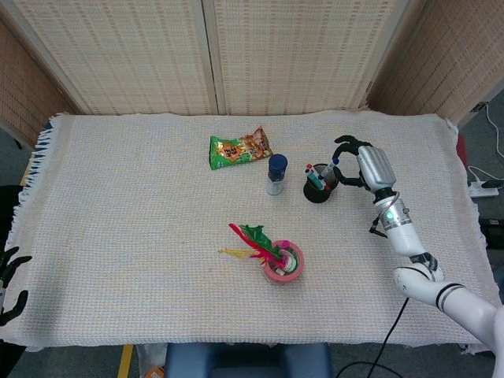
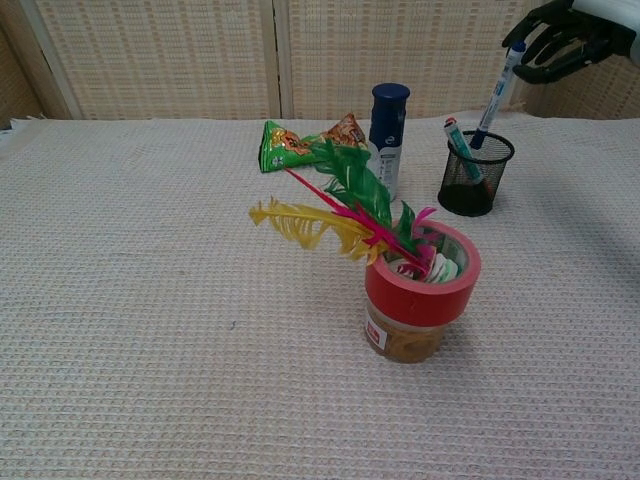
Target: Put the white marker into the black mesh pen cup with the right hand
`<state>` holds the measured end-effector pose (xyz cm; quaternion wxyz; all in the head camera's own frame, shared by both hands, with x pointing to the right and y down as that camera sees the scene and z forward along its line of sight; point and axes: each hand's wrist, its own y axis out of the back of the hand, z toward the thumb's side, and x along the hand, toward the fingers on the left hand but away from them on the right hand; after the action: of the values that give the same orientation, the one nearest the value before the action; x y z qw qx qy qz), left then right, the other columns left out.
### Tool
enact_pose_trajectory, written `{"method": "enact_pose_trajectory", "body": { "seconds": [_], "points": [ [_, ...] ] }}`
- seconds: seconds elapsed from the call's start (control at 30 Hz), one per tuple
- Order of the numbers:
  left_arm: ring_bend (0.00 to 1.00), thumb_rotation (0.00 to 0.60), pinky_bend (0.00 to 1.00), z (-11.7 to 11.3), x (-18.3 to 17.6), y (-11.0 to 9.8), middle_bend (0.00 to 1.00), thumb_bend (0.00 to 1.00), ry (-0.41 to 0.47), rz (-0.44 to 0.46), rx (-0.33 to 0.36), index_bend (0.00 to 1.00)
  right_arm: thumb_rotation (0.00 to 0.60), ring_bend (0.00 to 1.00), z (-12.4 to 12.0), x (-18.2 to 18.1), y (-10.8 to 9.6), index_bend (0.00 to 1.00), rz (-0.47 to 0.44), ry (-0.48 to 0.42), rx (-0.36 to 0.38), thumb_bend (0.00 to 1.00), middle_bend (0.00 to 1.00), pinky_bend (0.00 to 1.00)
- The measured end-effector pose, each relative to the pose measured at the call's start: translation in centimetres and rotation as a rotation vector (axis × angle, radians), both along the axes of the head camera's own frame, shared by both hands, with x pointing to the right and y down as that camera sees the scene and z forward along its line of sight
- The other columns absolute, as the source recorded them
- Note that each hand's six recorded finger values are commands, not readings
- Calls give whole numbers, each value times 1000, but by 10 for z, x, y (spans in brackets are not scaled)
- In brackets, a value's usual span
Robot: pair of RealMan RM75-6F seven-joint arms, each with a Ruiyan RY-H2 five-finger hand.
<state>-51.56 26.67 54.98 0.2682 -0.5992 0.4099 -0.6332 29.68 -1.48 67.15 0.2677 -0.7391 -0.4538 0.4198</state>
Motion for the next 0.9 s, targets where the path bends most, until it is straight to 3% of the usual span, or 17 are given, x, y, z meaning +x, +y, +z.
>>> {"method": "enact_pose_trajectory", "body": {
  "seconds": [0.9],
  "points": [
    [0, 600, 224, 4, -1, 0, 56, 416, -5, -3, -12, 220, 600, 334, 58, -11, 11, 567, -30, 162, -147, 327, 253, 301]
  ]
}}
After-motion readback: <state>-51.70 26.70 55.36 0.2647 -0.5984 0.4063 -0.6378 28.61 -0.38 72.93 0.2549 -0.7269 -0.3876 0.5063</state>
